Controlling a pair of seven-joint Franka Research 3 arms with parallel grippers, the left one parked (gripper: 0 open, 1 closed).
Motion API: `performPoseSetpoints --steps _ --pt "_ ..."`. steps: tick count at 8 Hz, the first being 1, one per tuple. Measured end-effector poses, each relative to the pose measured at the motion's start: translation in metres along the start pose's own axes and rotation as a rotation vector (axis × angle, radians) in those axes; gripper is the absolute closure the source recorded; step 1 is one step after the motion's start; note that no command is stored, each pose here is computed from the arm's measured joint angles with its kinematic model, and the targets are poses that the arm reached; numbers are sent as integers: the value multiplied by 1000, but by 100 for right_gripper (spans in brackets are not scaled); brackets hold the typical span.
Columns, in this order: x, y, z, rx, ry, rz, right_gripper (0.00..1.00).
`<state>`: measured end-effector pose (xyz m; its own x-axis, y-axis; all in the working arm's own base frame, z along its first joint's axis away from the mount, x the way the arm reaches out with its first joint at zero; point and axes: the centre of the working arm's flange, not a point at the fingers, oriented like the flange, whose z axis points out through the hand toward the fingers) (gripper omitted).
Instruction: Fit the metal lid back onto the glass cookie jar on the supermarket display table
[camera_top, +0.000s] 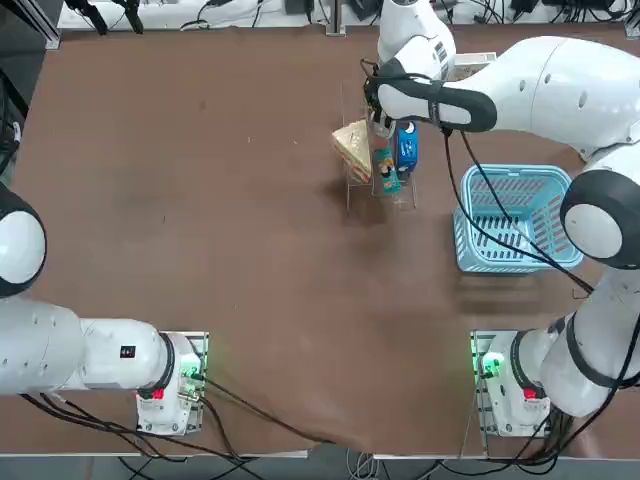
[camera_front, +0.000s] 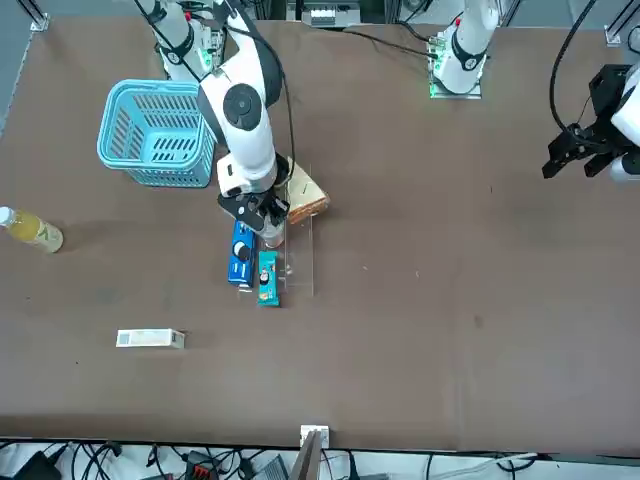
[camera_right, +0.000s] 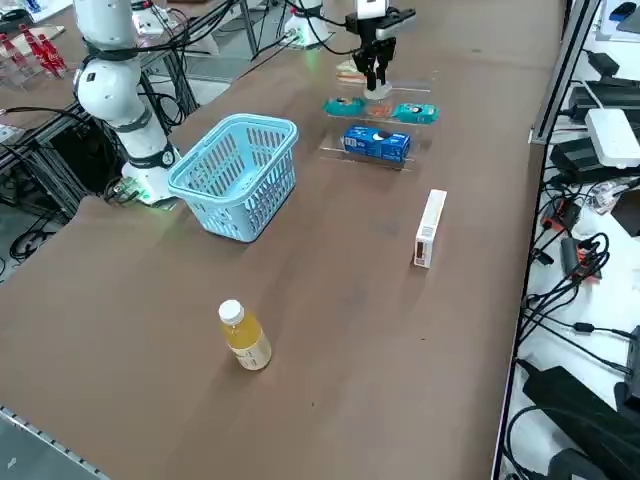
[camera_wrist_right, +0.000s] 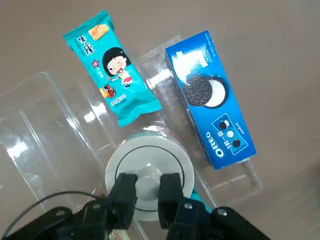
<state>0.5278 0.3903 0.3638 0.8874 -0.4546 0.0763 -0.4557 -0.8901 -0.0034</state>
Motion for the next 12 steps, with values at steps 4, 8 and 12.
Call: performPoseSetpoints --steps 4,8,12 --pt "-1 2 7 -20 2 -7 39" --pt "4 2 5 -25 30 -20 23" --pt "16 -6 -21 23 58 -7 22"
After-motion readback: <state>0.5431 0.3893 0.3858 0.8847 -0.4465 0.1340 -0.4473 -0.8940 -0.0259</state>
